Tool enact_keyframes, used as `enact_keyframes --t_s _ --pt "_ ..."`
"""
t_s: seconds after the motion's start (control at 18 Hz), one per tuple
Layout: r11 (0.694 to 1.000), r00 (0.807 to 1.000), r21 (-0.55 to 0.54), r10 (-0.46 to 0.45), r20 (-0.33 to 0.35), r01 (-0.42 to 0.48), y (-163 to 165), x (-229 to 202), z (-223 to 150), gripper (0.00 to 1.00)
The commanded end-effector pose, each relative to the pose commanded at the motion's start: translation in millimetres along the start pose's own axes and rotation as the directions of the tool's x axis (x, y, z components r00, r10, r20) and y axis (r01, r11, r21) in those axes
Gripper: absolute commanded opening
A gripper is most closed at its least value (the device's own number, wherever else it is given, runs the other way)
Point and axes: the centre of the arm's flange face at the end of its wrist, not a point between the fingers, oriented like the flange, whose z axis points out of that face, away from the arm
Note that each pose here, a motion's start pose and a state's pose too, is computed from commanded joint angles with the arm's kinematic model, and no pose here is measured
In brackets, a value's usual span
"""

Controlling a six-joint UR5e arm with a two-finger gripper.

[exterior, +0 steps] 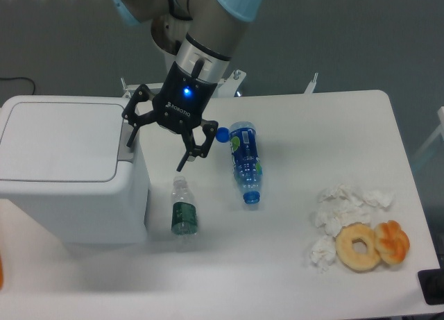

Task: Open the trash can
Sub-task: 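Press the gripper finger against the lid edge of the trash can, then push the lid so it flips up and open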

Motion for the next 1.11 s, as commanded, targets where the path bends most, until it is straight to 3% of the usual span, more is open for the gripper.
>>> enact_keyframes --t_s 1.11 --pt "1.000 1.000 -0.004 -0.004 -0.003 0.004 1.1 -1.8 2.6 1.00"
